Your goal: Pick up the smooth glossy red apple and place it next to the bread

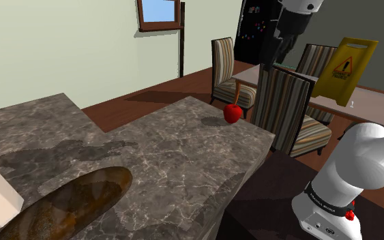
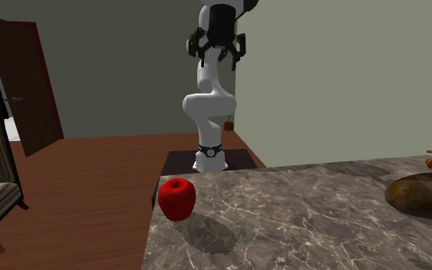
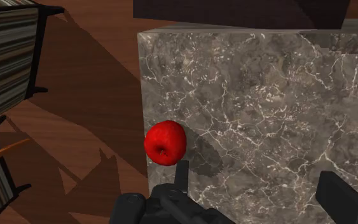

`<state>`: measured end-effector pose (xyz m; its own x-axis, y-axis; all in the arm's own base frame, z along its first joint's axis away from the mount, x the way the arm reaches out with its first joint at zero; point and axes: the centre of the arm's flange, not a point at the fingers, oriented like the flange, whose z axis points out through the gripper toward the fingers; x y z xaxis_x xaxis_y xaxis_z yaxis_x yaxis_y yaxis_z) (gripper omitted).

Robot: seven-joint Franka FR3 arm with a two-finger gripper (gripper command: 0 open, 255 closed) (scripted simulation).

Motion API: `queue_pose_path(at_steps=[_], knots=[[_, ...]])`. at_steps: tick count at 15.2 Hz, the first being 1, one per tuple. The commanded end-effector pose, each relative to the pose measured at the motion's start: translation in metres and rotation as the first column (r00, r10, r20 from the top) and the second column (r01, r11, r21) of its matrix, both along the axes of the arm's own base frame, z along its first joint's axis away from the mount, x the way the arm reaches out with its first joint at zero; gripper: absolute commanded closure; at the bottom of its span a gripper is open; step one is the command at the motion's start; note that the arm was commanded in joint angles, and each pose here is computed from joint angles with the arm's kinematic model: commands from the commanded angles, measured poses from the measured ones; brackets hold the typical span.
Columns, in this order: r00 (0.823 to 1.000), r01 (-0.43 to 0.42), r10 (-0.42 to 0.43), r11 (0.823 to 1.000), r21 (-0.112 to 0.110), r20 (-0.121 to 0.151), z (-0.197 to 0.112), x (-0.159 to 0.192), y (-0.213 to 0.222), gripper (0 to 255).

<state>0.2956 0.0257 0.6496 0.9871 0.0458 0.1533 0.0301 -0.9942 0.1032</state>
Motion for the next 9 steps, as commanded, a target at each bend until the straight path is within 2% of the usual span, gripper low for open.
queue_pose_path(at_steps=[1, 9], knots=[[1.000, 0.000, 0.000, 1.000, 0.000, 0.000, 0.000, 0.000, 0.000, 0], [0.995, -0.068, 0.068, 0.998, 0.008, -0.078, -0.068, 0.076, -0.047, 0]])
